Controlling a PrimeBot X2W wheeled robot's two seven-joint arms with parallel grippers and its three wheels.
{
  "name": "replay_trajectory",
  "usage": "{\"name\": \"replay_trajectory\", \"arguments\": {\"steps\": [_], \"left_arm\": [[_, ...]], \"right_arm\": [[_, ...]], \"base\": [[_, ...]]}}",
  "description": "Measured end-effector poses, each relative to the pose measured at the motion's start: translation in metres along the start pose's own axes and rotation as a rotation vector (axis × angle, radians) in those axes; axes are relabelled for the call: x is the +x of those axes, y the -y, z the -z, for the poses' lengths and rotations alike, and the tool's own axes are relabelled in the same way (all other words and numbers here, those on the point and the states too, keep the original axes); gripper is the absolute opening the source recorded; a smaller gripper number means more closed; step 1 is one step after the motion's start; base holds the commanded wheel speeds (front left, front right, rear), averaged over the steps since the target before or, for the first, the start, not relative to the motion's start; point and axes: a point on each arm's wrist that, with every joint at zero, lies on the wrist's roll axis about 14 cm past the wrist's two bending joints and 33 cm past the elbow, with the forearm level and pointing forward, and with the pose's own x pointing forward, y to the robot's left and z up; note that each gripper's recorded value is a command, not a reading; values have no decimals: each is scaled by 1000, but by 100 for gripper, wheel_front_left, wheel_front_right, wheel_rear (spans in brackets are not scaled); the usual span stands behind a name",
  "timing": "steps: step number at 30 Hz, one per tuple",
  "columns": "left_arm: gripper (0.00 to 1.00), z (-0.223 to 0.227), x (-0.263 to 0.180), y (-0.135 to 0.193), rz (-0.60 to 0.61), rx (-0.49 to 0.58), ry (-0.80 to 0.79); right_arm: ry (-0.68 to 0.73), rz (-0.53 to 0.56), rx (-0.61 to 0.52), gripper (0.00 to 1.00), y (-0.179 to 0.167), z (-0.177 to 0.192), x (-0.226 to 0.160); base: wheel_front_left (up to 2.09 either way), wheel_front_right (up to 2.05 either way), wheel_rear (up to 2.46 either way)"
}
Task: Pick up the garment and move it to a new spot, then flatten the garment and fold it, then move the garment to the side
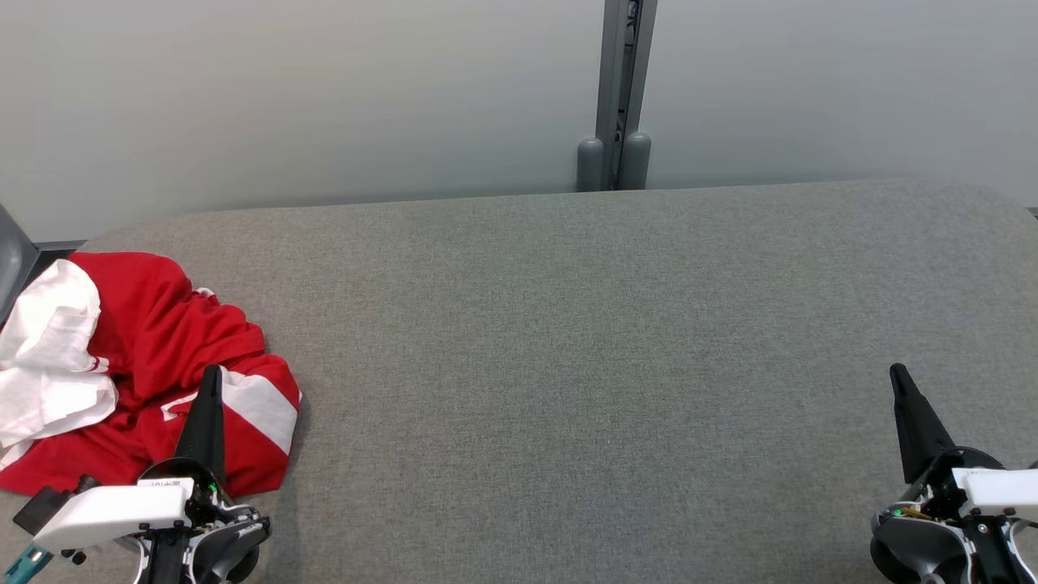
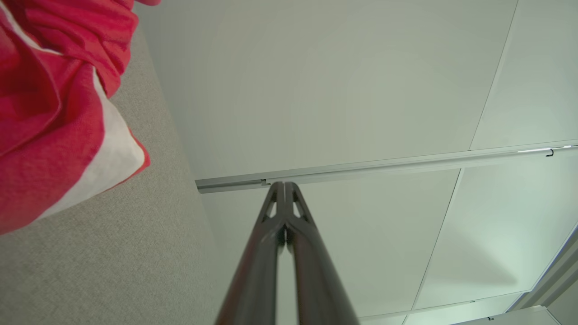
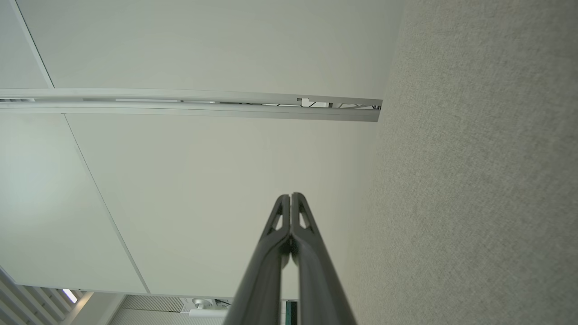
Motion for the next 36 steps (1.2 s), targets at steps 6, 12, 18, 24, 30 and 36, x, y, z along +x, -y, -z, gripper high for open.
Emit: {"name": "replay_trajectory", "arguments": {"steps": [6, 12, 18, 24, 30, 36], "left_arm": [[0, 0, 0, 0, 0, 0, 0], [0, 0, 0, 0, 0, 0, 0], [0, 0, 0, 0, 0, 0, 0], [0, 0, 0, 0, 0, 0, 0], [100, 3, -12, -27, -79, -17, 0], [100, 8, -17, -35, -103, -25, 7]], "right_arm": [[0, 0, 0, 0, 0, 0, 0], [0, 0, 0, 0, 0, 0, 0], [0, 0, 0, 0, 0, 0, 0], [0, 0, 0, 0, 0, 0, 0], [2, 73, 21, 100, 25, 4, -11], [13, 84, 23, 100, 29, 4, -15]], "base": [[0, 0, 0], [0, 0, 0], [0, 0, 0], [0, 0, 0], [0, 0, 0], [0, 0, 0]]}}
